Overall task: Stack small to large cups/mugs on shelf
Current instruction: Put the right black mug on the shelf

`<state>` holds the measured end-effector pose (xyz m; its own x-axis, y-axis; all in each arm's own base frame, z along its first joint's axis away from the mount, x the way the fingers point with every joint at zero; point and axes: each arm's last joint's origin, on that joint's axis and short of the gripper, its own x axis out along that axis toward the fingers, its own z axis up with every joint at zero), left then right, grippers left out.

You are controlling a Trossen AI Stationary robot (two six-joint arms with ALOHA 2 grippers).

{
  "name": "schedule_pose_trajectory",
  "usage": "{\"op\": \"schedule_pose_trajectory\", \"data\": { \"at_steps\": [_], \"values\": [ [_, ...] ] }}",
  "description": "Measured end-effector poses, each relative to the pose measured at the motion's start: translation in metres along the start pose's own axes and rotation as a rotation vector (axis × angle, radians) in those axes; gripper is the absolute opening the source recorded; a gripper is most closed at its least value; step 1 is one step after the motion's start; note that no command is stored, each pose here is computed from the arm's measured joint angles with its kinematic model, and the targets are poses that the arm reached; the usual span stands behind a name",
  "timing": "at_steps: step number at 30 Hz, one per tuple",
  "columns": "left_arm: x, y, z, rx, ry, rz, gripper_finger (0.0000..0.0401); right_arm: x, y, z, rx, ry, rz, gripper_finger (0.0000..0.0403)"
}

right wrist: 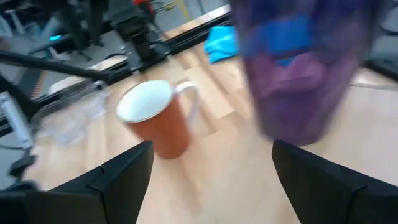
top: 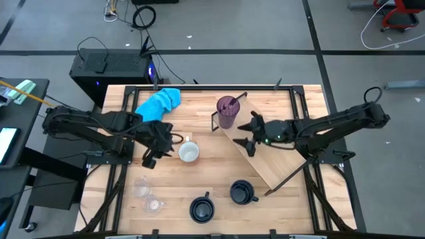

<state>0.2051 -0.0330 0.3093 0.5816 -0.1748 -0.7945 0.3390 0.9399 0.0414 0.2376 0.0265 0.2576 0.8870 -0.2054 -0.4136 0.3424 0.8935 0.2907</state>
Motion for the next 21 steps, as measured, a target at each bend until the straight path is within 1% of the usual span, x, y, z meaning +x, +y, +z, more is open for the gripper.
{"op": "schedule_pose_trajectory", "data": {
  "at_steps": [3,7,9,12,15,17,19,21],
  "values": [
    [0.009,-0.006,-0.001,-0.005,0.015,-0.015,0.0108,-0.002,0.014,-0.004,0.004,-0.02,0.045,0.0324],
    [0.016,-0.014,0.001,-0.035,0.007,-0.009,0.0108,-0.001,0.03,-0.015,-0.023,-0.025,0.067,0.0315],
    [0.018,-0.019,0.002,-0.045,0.009,-0.001,0.0108,0.002,0.037,-0.018,-0.024,-0.039,0.082,0.0312],
    [0.019,-0.025,0.007,-0.076,-0.023,0.028,0.0108,0.007,0.046,-0.024,-0.028,-0.05,0.104,0.0309],
    [0.021,-0.032,0.005,-0.109,0.004,0.017,0.0108,0.015,0.052,-0.032,-0.039,-0.04,0.115,0.0307],
    [0.024,-0.037,0.006,-0.108,0.01,0.005,0.0108,0.019,0.055,-0.037,-0.043,-0.032,0.123,0.0305],
    [0.026,-0.042,0.003,-0.105,0.045,-0.008,0.0108,0.022,0.059,-0.041,-0.053,-0.016,0.136,0.0302],
    [0.025,-0.045,0.004,-0.094,0.038,-0.017,0.0108,0.022,0.066,-0.039,-0.063,-0.015,0.151,0.0299]
  ]
}}
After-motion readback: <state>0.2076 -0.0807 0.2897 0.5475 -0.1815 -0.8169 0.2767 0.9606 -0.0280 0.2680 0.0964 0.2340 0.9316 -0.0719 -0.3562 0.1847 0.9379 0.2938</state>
